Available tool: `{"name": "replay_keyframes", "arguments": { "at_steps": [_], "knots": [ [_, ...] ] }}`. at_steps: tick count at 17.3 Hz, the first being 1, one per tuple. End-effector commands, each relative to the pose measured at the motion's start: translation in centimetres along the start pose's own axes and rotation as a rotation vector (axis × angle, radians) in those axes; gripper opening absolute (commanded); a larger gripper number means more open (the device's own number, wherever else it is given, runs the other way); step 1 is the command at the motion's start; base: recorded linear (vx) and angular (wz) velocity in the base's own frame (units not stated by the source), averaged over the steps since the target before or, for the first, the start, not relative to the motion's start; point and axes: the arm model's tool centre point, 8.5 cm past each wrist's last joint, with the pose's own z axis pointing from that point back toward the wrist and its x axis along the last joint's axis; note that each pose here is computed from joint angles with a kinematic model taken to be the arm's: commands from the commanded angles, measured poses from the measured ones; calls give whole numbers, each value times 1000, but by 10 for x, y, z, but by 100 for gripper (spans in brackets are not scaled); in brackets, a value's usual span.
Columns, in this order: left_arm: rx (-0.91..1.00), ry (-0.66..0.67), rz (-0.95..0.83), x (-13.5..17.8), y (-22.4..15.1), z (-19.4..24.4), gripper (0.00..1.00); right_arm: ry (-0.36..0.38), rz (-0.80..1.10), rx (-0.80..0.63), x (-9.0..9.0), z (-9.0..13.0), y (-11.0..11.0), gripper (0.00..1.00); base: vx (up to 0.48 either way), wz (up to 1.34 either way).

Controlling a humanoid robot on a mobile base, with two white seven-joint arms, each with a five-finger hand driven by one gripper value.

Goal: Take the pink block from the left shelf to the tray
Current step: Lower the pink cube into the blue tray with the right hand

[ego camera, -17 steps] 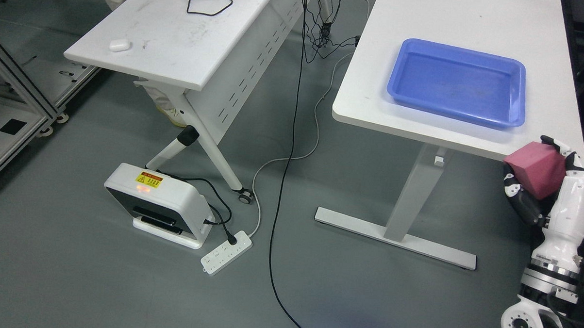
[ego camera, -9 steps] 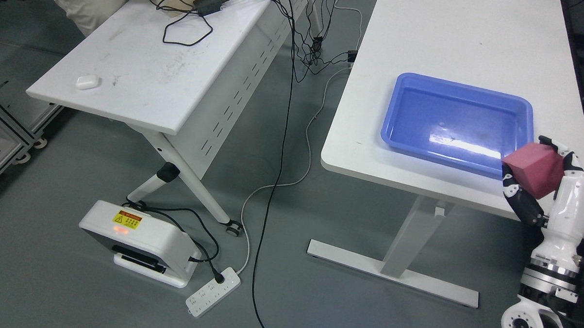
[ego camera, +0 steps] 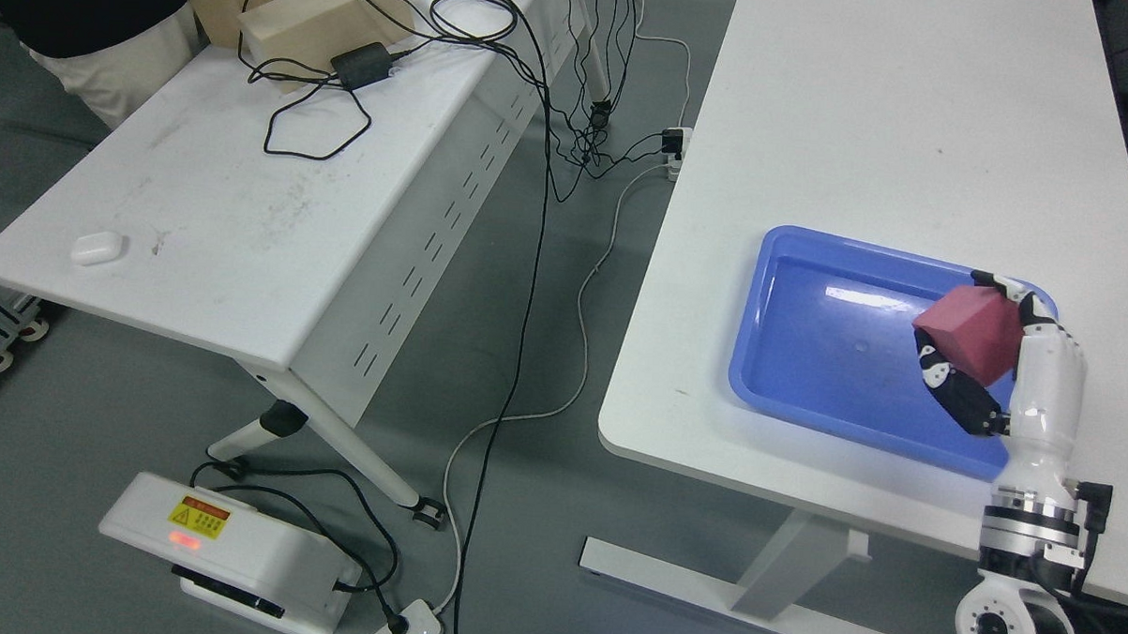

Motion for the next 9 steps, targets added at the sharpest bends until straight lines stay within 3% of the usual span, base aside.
{"name": "replay_keyframes", "arguments": {
  "at_steps": [1, 5, 9],
  "knots": [
    [18, 9, -4, -5, 12, 2, 100, -32, -5, 102, 11, -2, 18, 4, 265, -28],
    [18, 9, -4, -5, 12, 2, 100, 1, 2, 193, 7, -2, 30, 9, 219, -33],
    [18, 9, -4, -5, 12, 2, 100, 100, 7, 260, -4, -3, 38, 39, 154, 2]
  ]
}}
